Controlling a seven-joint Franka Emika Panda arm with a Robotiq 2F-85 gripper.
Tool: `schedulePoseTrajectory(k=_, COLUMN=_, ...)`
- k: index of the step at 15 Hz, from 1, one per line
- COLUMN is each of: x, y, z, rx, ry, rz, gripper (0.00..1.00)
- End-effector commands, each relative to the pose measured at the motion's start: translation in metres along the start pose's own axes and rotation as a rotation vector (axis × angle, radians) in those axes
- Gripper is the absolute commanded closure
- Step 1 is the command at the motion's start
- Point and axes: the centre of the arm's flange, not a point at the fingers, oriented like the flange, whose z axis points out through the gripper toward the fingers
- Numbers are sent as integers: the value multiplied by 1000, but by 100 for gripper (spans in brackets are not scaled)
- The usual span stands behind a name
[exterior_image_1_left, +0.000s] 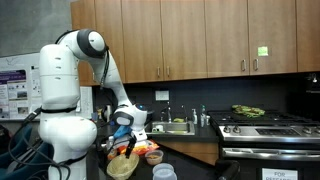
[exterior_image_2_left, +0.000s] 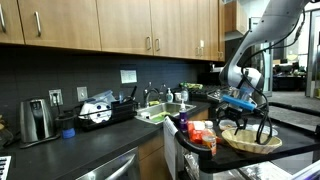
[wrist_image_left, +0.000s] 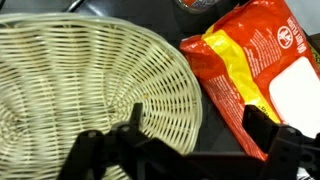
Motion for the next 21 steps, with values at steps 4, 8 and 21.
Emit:
schedulePoseTrajectory(k=4, x=-30, y=68, z=-26, rx=80, ry=6, rz=-39, gripper=0)
schedulePoseTrajectory(k=8, x=-26, y=68, z=-32, rx=93, ry=-7, rz=-59, gripper=0)
schedulePoseTrajectory(k=21, x=-14, y=54, z=-70, rx=68, ry=-140, rz=-143, gripper=0)
